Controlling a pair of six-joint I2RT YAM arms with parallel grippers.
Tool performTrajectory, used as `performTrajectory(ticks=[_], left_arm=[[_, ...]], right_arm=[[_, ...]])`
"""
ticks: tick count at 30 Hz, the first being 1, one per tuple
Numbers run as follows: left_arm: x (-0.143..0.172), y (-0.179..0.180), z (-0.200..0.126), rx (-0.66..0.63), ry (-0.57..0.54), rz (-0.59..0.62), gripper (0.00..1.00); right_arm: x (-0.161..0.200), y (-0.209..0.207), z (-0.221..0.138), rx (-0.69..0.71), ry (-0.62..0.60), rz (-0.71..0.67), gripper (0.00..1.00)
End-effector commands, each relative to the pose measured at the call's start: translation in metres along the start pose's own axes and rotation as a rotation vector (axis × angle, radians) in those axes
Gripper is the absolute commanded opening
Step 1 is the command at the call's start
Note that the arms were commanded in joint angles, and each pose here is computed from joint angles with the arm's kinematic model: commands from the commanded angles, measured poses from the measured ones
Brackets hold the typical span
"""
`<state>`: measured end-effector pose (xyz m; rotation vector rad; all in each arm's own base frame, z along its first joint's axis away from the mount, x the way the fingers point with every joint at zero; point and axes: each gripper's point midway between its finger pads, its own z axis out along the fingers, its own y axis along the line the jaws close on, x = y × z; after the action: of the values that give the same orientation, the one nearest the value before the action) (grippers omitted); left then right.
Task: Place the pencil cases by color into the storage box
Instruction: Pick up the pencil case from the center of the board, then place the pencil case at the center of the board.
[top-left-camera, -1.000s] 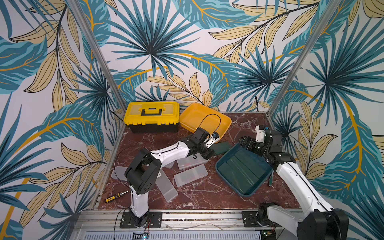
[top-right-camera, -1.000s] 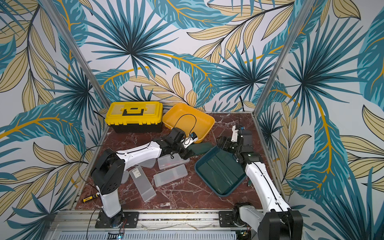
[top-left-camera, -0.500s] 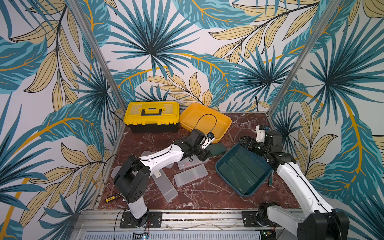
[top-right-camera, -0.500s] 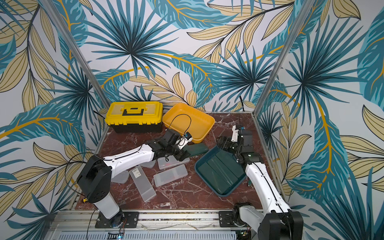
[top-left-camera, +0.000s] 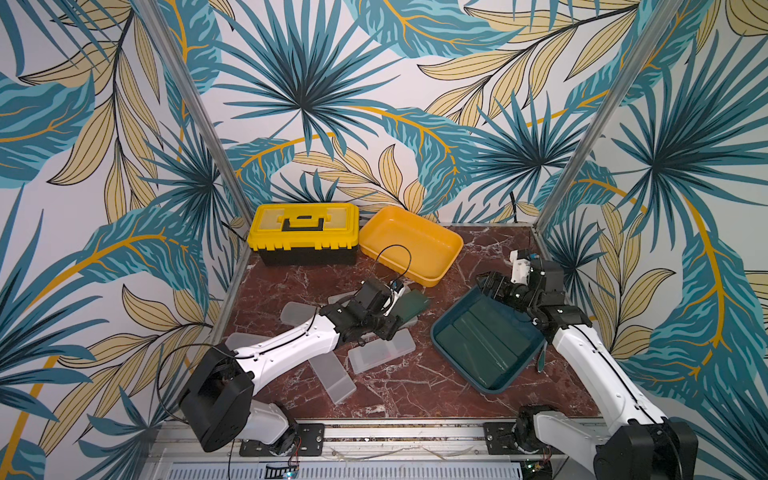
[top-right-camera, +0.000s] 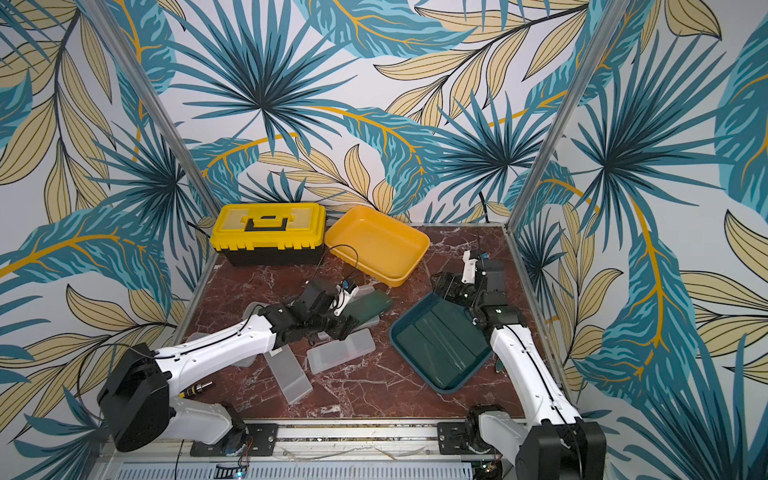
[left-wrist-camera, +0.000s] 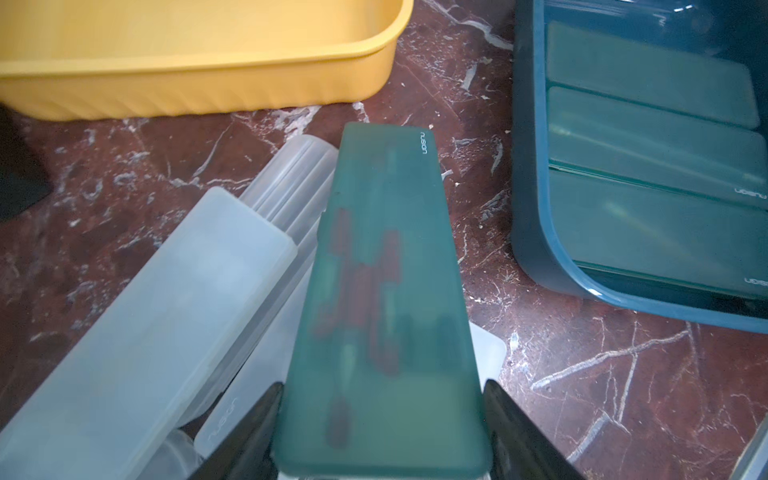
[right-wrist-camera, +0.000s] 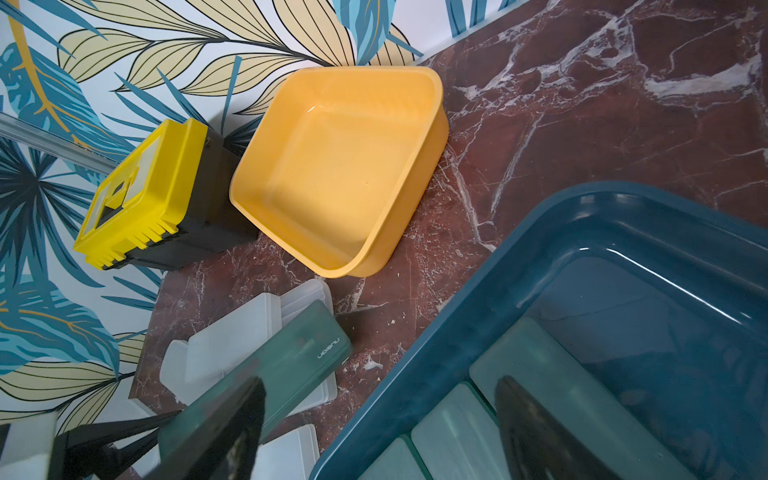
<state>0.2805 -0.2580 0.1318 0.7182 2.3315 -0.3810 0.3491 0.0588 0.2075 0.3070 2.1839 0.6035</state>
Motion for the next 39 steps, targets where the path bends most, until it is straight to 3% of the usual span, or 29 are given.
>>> performTrajectory(ticks=[1,15,24,30,34,39], left_arm=[[0.017,0.015,-0.004,-0.076,-0.008,-0.115,0.69],[0.061,0.000,0.011,-0.132,0.030,-0.249,0.70],[0.074,-0.012,0.013,-0.152,0.009,-0.337,0.74],[0.081,-0.029,0.018,-0.126,0.006,-0.317,0.75],[0.072,-0.035,0.004,-0.103,-0.043,-0.287,0.88],[0.054,-0.020,-0.038,-0.127,-0.147,-0.275,0.94]], right_arm=[[0.011,-0.005,0.006,0.007,0.026,0.008,0.87],[0.050,0.025,0.027,0.121,0.123,0.039,0.86],[0.069,0.030,0.027,0.193,0.088,0.121,0.87],[0.077,0.032,0.029,0.208,0.110,0.113,0.87],[0.087,0.045,0.034,0.220,0.143,0.058,0.90],[0.101,0.069,0.046,0.228,0.170,0.014,0.92]])
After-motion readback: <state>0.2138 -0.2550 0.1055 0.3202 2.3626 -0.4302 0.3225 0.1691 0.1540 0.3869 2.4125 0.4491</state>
